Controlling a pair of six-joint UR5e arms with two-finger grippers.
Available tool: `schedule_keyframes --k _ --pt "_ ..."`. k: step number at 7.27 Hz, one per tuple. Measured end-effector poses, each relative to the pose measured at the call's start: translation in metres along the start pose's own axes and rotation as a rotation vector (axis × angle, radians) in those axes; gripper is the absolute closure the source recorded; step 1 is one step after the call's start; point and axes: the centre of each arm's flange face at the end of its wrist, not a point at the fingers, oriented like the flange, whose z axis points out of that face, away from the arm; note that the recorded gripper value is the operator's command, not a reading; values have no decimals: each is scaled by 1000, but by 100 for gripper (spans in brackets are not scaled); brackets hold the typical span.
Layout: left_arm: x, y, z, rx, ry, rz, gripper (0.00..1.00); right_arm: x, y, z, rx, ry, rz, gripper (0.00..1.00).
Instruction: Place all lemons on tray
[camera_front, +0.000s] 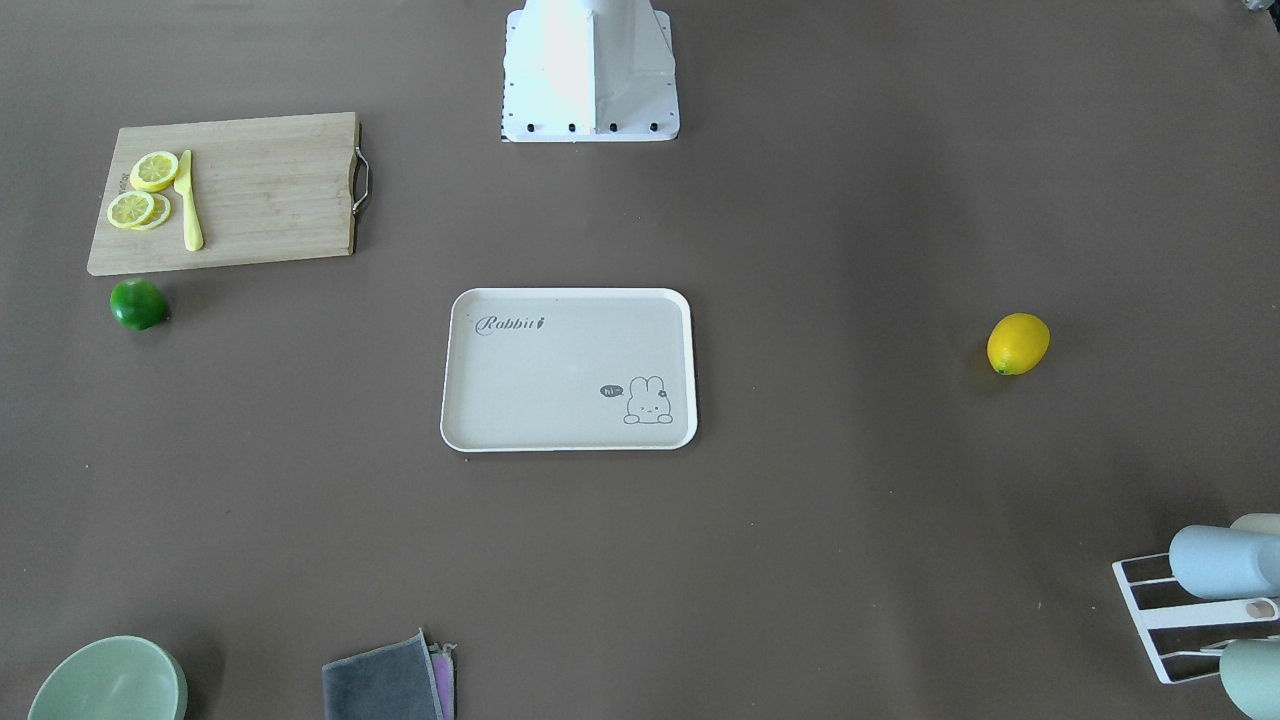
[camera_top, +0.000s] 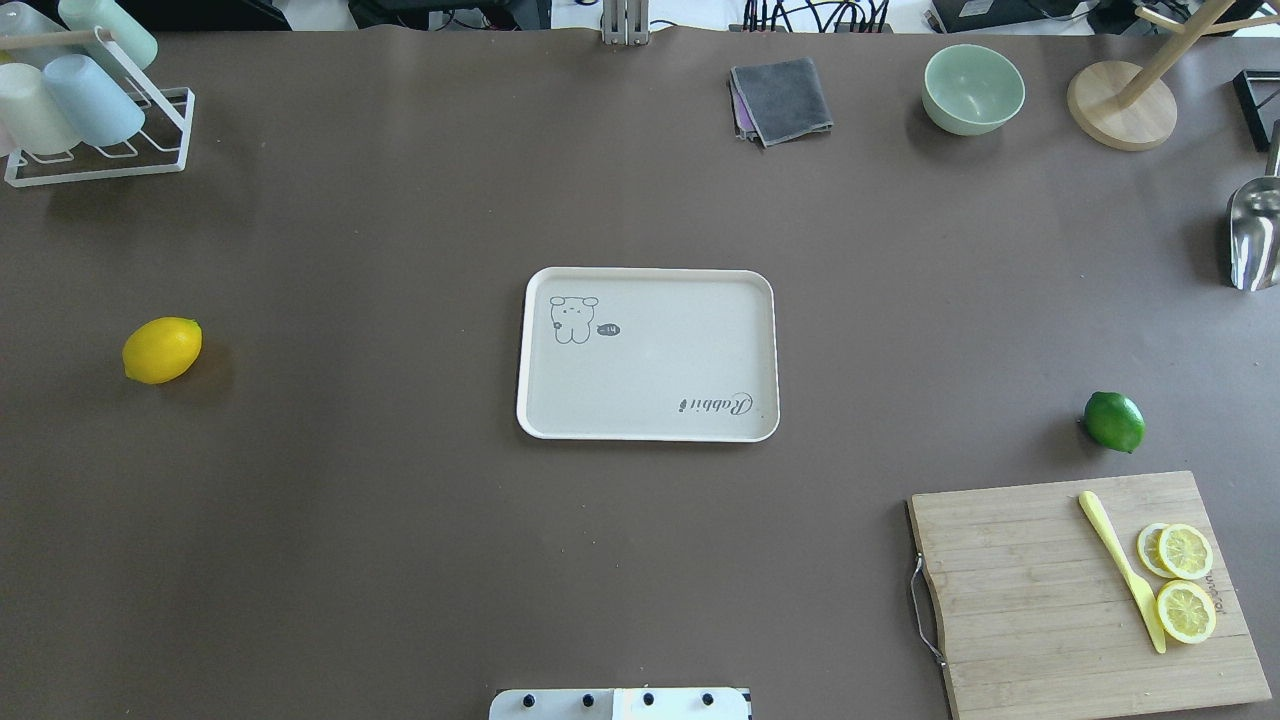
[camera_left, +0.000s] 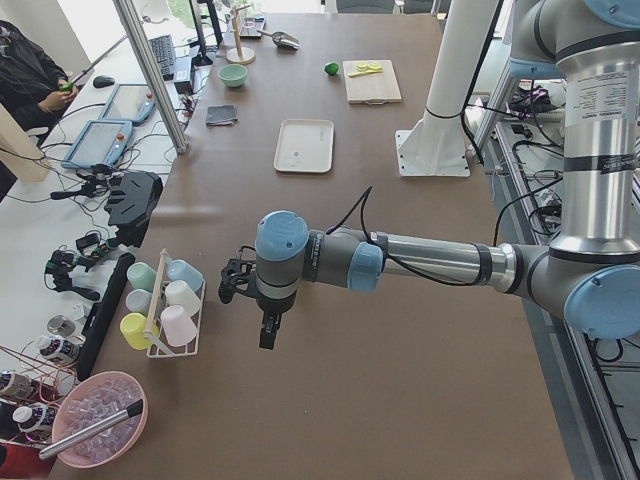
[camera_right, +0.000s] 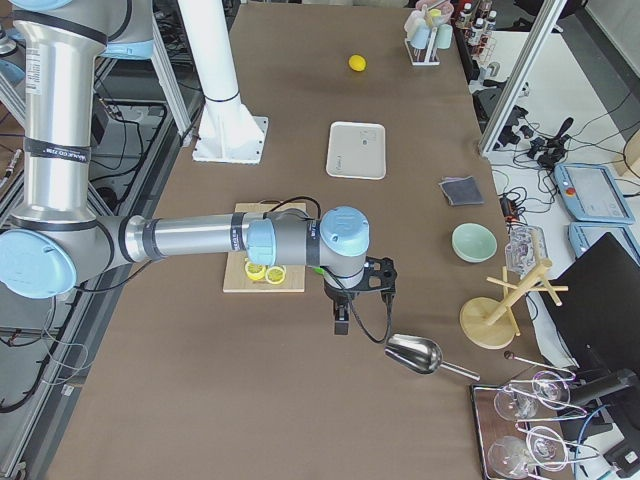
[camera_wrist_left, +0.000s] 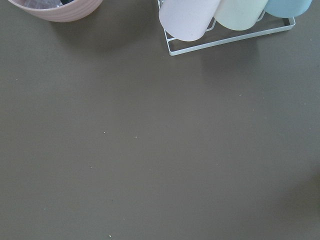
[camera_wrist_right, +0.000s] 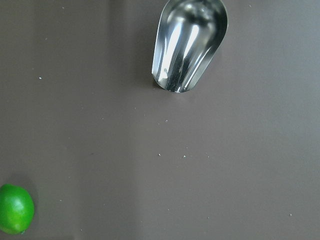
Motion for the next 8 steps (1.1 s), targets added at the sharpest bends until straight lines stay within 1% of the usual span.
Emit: schedule_keyframes --k 3,5,7,8 --pt "1 -1 -1 2 0 0 2 2 2 1 -1 -2 2 0" --pt "9 -7 -9 21 2 22 2 -2 -1 -2 6 -6 -5 0" --pt "30 -14 -16 59 19 82 2 -15 -12 -10 26 -11 -27 0" --pt "47 -20 -14 71 49 128 2 -22 -16 -9 24 -28 -33 0"
